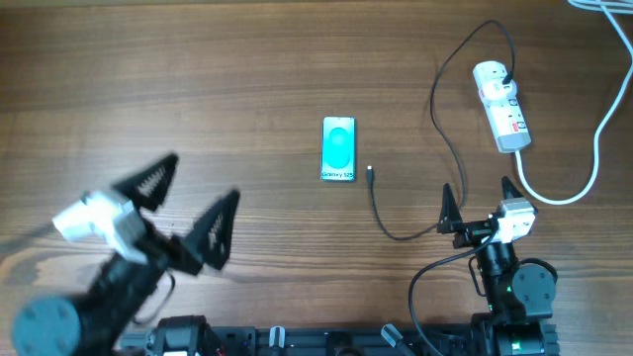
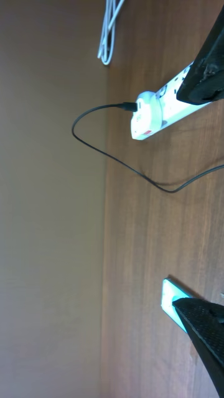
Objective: Plug charger to phone and switch on socket
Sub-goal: 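Reach the left gripper forward over the blue phone, then lower the left gripper and close it on the phone's edges, then lift the phone with the left gripper and raise it upright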
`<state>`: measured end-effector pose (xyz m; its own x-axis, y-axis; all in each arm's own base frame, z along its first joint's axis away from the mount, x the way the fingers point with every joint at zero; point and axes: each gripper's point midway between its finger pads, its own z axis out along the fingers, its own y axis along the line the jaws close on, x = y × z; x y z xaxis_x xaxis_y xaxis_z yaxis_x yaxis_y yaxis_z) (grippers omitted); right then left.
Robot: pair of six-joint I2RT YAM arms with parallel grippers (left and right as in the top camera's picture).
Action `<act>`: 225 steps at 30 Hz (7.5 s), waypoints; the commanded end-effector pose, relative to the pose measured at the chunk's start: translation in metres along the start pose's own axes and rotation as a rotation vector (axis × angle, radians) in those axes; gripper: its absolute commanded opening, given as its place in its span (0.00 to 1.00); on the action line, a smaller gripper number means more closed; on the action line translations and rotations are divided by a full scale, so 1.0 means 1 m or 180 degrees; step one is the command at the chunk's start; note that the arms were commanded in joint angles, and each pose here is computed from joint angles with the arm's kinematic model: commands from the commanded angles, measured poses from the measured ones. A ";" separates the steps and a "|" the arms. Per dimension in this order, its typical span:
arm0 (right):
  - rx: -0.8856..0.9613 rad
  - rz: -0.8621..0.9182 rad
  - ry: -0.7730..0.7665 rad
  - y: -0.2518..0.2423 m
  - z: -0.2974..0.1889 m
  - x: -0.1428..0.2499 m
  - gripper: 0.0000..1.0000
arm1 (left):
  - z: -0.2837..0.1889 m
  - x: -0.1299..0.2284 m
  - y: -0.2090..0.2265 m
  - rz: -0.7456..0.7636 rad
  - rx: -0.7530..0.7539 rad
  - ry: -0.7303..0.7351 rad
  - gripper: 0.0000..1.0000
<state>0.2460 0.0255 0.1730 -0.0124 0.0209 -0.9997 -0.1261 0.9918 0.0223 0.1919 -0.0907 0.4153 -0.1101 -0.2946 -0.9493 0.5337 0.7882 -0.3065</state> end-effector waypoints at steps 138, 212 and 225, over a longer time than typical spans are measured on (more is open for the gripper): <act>0.0034 0.0021 -0.0013 -0.001 0.000 -0.001 1.00 | 0.217 0.445 0.100 -0.0313 -0.2280 0.4489 0.87; 0.0031 0.0025 -0.0020 -0.001 0.000 -0.001 1.00 | 0.235 0.223 0.124 -0.4961 0.0223 0.3723 0.68; -0.1625 0.4778 -0.0072 0.054 -0.023 -0.082 1.00 | 0.234 0.218 0.130 -0.5282 0.0072 0.3729 0.68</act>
<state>0.2296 0.0761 0.2074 -0.3625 0.8736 -0.3246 -0.2478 0.2454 0.9372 0.4384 -0.1759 0.1576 -0.7699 -0.1986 0.6064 -0.6380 0.2207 -0.7377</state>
